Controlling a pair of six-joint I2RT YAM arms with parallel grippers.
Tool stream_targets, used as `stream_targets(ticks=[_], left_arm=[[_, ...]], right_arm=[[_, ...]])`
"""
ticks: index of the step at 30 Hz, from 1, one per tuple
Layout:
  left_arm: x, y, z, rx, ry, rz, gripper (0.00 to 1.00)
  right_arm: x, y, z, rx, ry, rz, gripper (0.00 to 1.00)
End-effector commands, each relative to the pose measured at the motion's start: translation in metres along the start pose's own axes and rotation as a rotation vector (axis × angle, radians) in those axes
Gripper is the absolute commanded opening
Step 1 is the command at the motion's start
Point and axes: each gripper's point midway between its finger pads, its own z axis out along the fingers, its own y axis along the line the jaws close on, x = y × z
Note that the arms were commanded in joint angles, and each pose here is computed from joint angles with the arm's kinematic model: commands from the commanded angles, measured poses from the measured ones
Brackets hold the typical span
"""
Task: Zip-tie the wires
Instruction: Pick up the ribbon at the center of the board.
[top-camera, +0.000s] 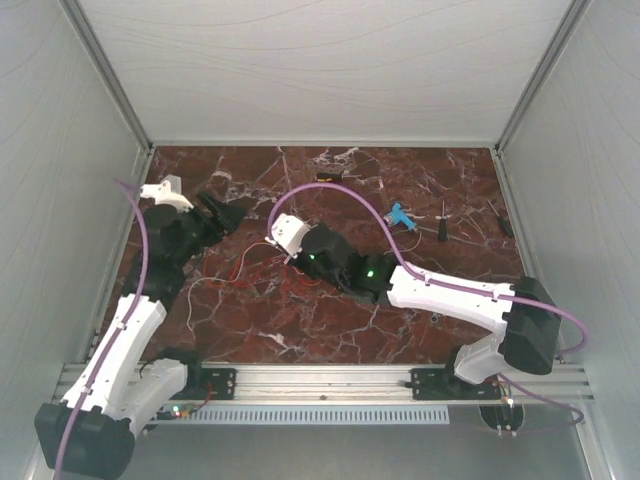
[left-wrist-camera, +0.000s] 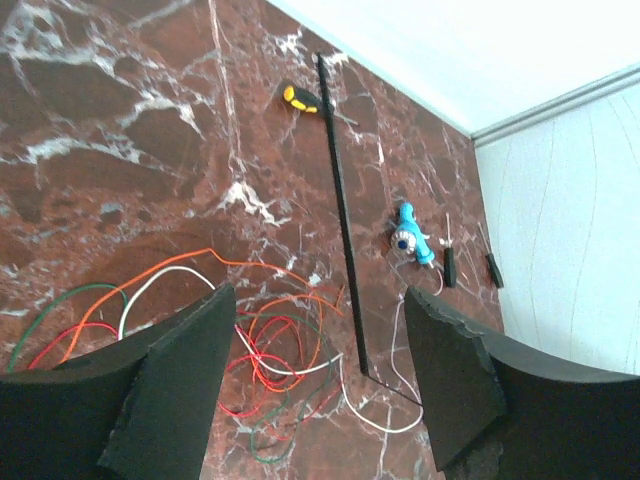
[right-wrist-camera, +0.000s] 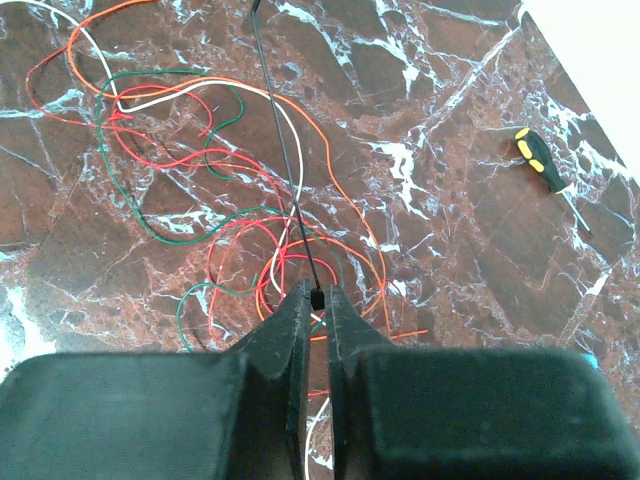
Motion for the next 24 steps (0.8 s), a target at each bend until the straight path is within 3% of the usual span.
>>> stream_targets(ticks=[1, 3, 8, 19, 22, 24], left_arm=[[-0.003, -0.023, 0.001, 0.041, 0.026, -0.049, 0.68], [0.001, -0.017, 0.003, 0.011, 0.036, -0.061, 0.65], [0.008, -0.014, 0.005, 0.01, 0.051, -0.075, 0.41], [0.013, -0.011, 0.013, -0.007, 0.067, -0.064, 0.26], [0.015, -0.01, 0.015, -0.012, 0.073, -0.063, 0.13], [0.016, -0.009, 0.016, -0.015, 0.079, -0.064, 0.0]], right_arm=[[-0.019, -0.005, -0.011, 0.087, -0.07, -0.032, 0.0], [-0.02, -0.005, -0.011, 0.101, -0.07, -0.049, 0.0], [-0.021, -0.005, -0.011, 0.127, -0.067, -0.089, 0.0], [-0.026, 0.001, -0.014, 0.18, -0.072, -0.2, 0.0], [-0.026, 0.002, -0.015, 0.189, -0.068, -0.227, 0.0], [-0.025, 0.002, -0.015, 0.196, -0.064, -0.242, 0.0]])
